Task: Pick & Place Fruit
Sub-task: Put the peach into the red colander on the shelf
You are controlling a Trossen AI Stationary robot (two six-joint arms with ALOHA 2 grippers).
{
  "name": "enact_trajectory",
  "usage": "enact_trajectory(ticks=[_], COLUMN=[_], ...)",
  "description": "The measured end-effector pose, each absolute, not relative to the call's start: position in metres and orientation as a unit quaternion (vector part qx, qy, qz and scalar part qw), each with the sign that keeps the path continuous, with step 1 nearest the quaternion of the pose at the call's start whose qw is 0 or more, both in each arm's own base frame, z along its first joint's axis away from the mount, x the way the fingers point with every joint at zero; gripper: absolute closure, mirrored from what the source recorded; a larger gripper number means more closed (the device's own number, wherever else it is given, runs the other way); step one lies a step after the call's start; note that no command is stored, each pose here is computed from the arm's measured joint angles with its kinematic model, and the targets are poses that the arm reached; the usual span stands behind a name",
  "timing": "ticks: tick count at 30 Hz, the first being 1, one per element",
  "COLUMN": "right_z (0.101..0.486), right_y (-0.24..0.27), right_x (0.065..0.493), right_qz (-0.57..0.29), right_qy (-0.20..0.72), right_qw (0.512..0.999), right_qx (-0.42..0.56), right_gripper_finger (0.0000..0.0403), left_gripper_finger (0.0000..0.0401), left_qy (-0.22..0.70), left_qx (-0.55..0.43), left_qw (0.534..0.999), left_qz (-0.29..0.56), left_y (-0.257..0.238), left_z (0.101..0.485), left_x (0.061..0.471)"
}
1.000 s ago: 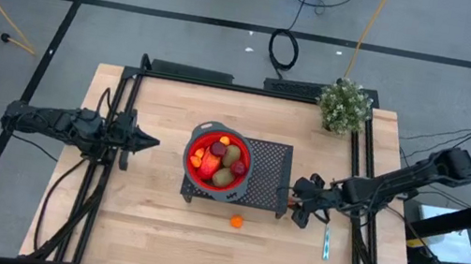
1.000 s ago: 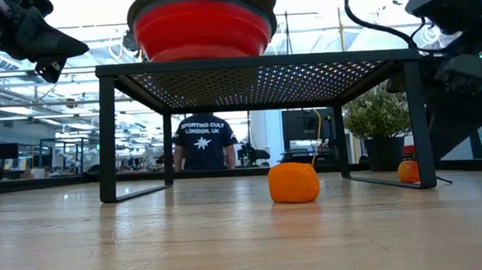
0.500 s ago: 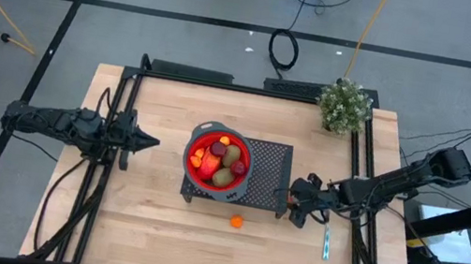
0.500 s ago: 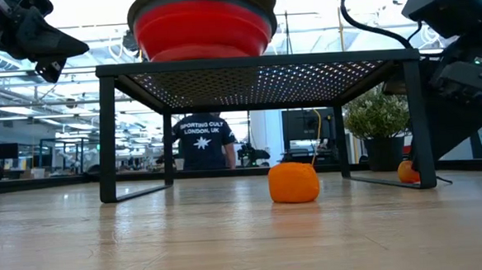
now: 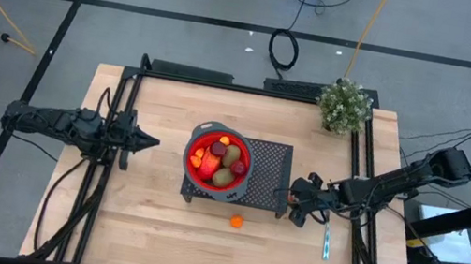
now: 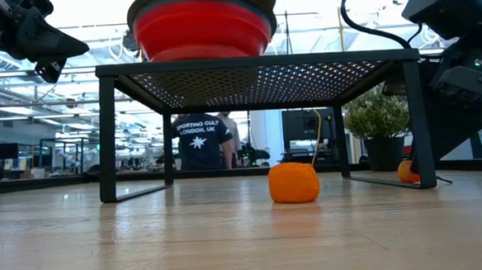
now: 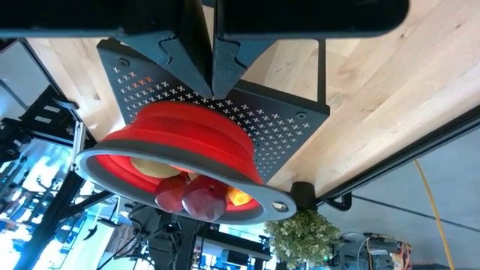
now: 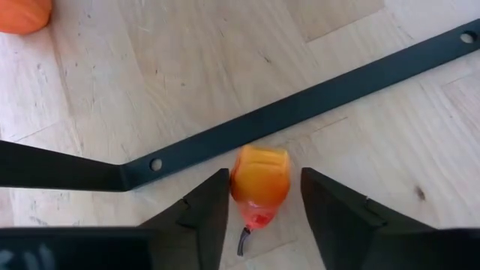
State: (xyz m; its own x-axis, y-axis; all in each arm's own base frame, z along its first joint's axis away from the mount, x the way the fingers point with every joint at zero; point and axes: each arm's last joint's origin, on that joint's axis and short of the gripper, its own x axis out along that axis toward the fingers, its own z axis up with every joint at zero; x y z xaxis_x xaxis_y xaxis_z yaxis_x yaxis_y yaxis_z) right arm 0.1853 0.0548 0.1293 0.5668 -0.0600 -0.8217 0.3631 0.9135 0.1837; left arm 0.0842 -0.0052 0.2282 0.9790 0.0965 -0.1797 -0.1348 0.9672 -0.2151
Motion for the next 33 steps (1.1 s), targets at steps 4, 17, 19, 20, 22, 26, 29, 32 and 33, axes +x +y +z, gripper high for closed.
enact_trajectory(ticks=[4, 17, 19, 20, 22, 26, 29, 32, 33], right_z=[0.129, 0.132, 0.135, 0.137, 0.141, 0.152, 0.162, 0.173, 0.176], right_y=[0.055, 0.054, 0.054, 0.054, 0.053, 0.051, 0.050, 0.048, 0.048], right_x=[0.185, 0.180, 0.177, 0.175, 0.172, 0.165, 0.159, 0.152, 0.150], right_qz=[-0.121, -0.109, -0.104, -0.100, -0.098, -0.081, -0.073, -0.064, -0.058], right_qy=[0.450, 0.467, 0.473, 0.475, 0.471, 0.460, 0.458, 0.460, 0.461], right_qw=[0.869, 0.859, 0.855, 0.853, 0.854, 0.859, 0.859, 0.857, 0.856], right_qx=[0.169, 0.178, 0.187, 0.192, 0.200, 0.212, 0.217, 0.221, 0.225], right_gripper_finger=[0.0277, 0.0320, 0.0320, 0.0320, 0.0321, 0.0321, 0.0321, 0.0321, 0.0321], left_gripper_finger=[0.0394, 0.0394, 0.0394, 0.0394, 0.0394, 0.0394, 0.0394, 0.0394, 0.0394], left_qy=[0.084, 0.084, 0.084, 0.084, 0.085, 0.085, 0.085, 0.085, 0.085], left_qx=[-0.114, -0.115, -0.115, -0.115, -0.114, -0.114, -0.114, -0.114, -0.114], left_qw=[0.988, 0.988, 0.988, 0.988, 0.988, 0.988, 0.988, 0.988, 0.988], left_qz=[0.059, 0.059, 0.059, 0.059, 0.059, 0.059, 0.059, 0.059, 0.059], left_y=[-0.005, -0.005, -0.005, -0.005, -0.005, -0.005, -0.005, -0.005, -0.005], left_z=[0.228, 0.228, 0.228, 0.228, 0.228, 0.228, 0.228, 0.228, 0.228], left_x=[0.084, 0.084, 0.084, 0.084, 0.084, 0.084, 0.084, 0.084, 0.084])
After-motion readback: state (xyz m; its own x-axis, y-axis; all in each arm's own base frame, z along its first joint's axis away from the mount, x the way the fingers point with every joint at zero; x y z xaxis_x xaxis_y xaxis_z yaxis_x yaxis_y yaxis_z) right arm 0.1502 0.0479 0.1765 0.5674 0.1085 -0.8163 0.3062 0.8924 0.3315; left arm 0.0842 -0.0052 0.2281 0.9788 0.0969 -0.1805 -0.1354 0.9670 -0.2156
